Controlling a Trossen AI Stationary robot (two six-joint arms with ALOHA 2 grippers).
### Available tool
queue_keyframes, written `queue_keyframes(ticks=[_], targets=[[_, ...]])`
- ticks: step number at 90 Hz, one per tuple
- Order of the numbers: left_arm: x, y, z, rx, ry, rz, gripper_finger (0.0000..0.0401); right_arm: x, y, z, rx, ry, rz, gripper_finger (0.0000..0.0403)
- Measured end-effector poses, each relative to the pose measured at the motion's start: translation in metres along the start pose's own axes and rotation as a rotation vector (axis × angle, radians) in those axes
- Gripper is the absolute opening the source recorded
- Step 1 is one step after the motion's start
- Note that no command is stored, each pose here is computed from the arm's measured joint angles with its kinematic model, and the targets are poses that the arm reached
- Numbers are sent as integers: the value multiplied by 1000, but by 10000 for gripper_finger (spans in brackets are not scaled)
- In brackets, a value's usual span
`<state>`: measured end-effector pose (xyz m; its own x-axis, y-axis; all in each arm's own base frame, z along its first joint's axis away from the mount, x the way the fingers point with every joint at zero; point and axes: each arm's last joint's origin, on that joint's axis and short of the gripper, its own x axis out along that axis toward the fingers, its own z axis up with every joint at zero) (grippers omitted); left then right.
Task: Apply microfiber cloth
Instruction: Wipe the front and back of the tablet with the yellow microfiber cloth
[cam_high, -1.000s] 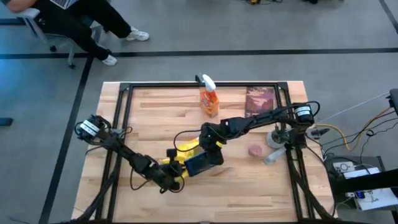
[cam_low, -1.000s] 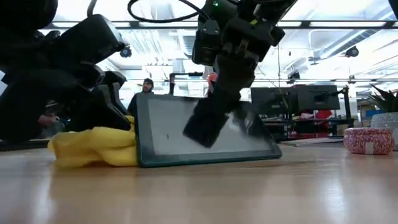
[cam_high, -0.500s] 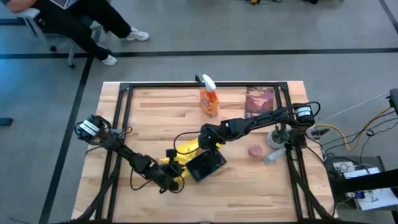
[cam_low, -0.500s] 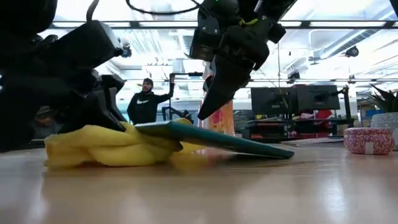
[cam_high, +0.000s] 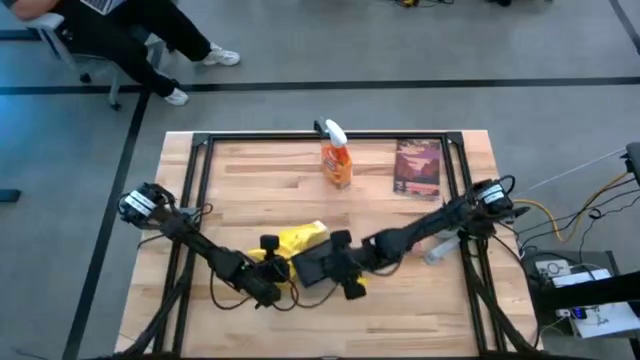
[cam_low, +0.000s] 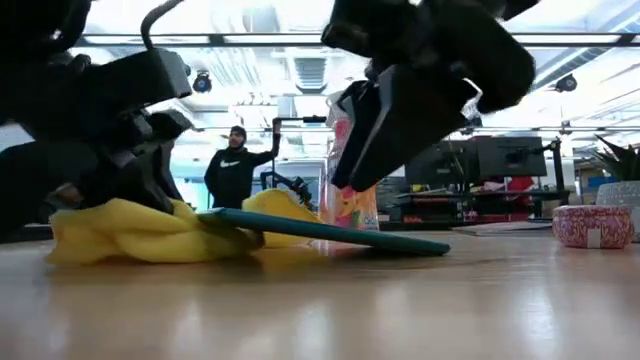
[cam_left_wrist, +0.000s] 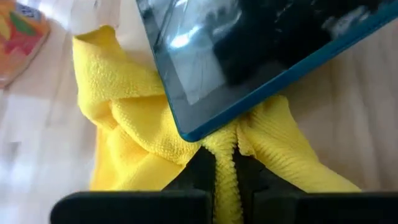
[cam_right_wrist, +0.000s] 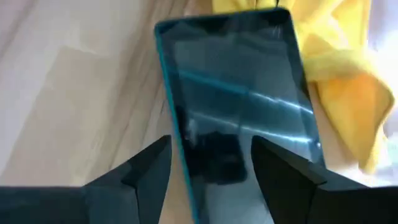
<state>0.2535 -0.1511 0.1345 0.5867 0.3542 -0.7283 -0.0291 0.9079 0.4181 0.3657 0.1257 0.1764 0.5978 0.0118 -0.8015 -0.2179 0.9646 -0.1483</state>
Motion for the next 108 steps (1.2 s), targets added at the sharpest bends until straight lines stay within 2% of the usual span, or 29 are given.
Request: queue_keyframes(ticks=[13, 24, 42, 48, 60, 78, 87, 97, 102, 108], targets=[[-14, 4, 20, 65, 31, 35, 0, 8, 7, -3, 13, 11, -35, 193], [-19, 5, 28, 110, 40, 22, 0, 21, 9, -8, 24, 28, -41, 190], [-19, 0, 26, 147, 103, -143, 0, 37, 12, -11, 2, 17, -43, 191], [-19, 0, 24, 157, 127, -159, 0, 39, 12, -12, 0, 21, -42, 190], [-22, 7, 15, 208, 213, -90, 0, 39, 12, -12, -1, 25, -37, 186], [-37, 29, 14, 256, 313, 177, 0, 40, 13, -13, -1, 28, -27, 187], [-44, 36, 21, 237, 287, 288, 0, 41, 13, -13, -1, 28, -29, 186], [-51, 38, 33, 205, 208, 356, 0, 41, 13, -13, -1, 28, -29, 183], [-54, 37, 40, 167, 157, 354, 0, 41, 13, -13, 0, 28, -34, 183], [-53, 32, 50, 109, 90, 298, 0, 38, 14, -11, -3, 18, -51, 184]])
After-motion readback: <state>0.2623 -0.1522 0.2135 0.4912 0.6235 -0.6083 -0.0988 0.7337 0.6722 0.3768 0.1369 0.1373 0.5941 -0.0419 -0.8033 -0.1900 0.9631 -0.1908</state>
